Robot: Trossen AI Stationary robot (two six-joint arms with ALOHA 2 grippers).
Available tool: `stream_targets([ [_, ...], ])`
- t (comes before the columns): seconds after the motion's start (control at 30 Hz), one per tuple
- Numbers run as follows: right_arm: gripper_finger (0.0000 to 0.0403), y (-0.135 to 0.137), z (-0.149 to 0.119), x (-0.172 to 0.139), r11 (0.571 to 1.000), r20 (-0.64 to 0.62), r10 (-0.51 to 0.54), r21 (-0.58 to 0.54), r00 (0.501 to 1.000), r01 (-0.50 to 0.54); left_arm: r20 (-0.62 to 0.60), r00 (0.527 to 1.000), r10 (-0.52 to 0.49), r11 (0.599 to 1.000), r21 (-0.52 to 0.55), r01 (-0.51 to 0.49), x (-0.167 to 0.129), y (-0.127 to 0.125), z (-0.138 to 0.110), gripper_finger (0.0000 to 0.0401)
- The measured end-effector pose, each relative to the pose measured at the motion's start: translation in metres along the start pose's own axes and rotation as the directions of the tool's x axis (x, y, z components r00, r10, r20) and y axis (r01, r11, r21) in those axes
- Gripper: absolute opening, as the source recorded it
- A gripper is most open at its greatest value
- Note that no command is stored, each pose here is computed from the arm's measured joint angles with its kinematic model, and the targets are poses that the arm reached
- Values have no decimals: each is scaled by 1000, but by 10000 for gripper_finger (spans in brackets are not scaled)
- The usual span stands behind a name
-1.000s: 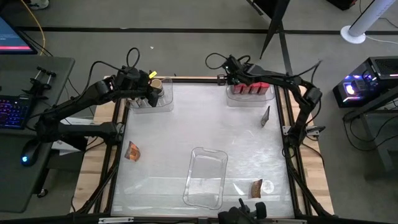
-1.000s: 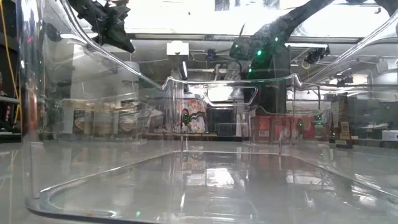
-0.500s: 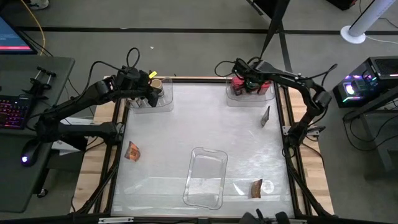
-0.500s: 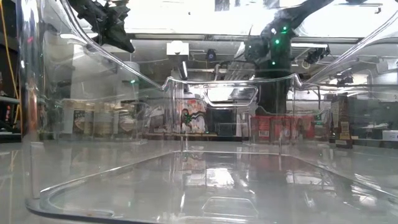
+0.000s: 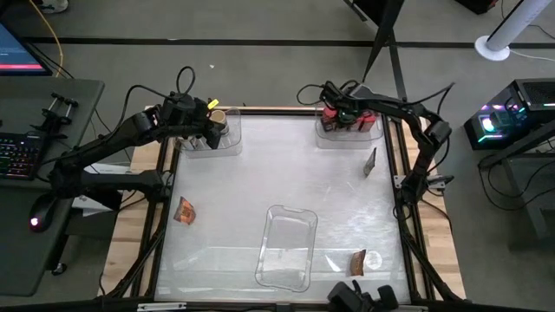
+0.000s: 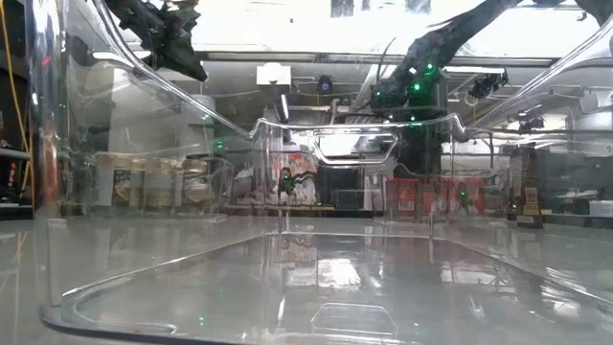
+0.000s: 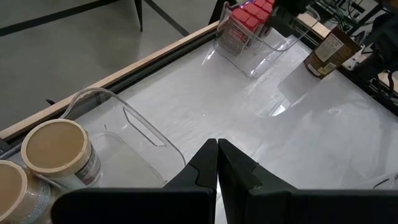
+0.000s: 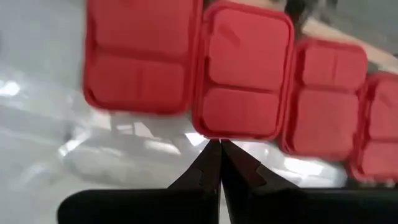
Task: Sort spices by type
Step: Adjust the red seasoning cans
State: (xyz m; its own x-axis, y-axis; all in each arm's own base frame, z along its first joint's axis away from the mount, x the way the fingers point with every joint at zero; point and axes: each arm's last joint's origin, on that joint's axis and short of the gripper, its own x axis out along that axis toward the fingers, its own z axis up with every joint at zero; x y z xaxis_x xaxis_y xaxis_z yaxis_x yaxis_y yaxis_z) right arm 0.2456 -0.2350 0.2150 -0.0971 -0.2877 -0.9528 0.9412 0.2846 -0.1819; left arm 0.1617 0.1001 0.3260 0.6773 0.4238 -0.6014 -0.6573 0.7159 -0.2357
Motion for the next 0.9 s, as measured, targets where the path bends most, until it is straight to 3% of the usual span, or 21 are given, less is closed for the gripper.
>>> stream_targets([
  [0.13, 0, 2, 3, 0, 1000, 34, 19, 15, 999, -20, 0, 1000, 0, 1000, 0, 0, 0, 0, 0, 0],
  [0.33, 0, 0, -5, -12, 997, -20, 73, -10, 997, -74, 0, 1000, 0, 1000, 0, 0, 0, 0, 0, 0],
  [0.63, 0, -31, -13, -20, 996, -106, -82, -45, 991, 77, 0, 1000, 0, 1000, 23, 0, 0, 0, 0, 0],
  [0.9, 0, -44, 0, -12, 997, -82, -55, 50, 995, 59, 0, 1000, 0, 1000, 25, 0, 0, 0, 0, 0],
])
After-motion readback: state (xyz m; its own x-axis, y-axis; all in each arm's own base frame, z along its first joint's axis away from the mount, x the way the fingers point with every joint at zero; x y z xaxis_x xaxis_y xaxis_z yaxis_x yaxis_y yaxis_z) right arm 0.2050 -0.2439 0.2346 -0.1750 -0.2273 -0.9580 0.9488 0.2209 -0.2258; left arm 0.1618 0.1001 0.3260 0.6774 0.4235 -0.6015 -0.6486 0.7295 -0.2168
